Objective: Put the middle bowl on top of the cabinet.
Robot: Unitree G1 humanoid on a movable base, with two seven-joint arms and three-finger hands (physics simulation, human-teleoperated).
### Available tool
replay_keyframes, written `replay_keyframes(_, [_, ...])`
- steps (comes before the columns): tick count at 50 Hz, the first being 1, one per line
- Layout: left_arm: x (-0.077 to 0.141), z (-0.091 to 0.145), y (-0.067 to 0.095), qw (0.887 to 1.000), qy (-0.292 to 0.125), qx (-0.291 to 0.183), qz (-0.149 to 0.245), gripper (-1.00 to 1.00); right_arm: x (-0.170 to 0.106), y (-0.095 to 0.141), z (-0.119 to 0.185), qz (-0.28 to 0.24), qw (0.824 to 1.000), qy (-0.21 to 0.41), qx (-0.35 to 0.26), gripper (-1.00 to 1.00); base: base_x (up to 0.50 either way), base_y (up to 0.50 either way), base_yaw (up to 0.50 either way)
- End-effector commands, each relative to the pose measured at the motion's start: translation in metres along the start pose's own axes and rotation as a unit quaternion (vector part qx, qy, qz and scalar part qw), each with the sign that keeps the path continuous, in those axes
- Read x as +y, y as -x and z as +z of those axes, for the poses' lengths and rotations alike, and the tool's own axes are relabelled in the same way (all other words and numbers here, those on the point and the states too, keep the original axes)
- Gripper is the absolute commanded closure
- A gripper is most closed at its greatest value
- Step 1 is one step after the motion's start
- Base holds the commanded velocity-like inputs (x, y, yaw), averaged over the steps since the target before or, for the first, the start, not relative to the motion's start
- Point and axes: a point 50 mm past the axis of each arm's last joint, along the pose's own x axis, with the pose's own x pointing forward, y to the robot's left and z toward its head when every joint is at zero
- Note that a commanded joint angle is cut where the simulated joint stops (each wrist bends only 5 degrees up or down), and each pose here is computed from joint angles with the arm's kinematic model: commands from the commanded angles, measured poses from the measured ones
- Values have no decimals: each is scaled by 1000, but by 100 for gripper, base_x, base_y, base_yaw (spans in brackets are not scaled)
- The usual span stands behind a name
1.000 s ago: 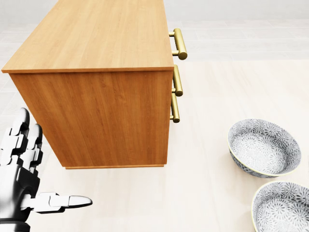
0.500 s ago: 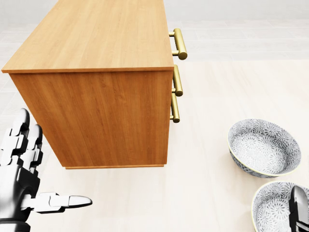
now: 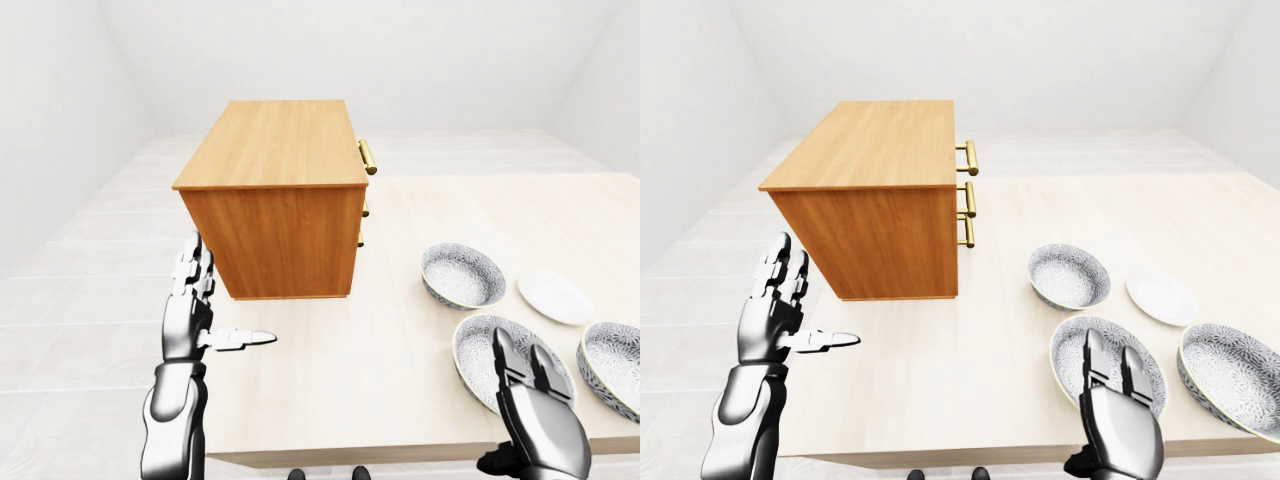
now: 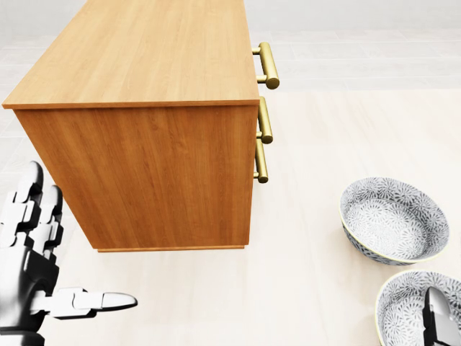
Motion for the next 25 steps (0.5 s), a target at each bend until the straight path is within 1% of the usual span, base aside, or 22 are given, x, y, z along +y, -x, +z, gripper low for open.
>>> replay_keyframes(1, [0,2,-1,1000,2,-1,0,-100,2,5,-6,2,1000,6,10,-100,0,0,0])
replay_keyframes(10, [0,3,1,1000,0,-3,-2,-100,6,5,-11,8,1000,11,24,-100,0,0,0])
replay_keyframes(25, [1,5,0,1000,1,-5,1,-100,11,1,-13,16,999,13,27,-100,0,0,0])
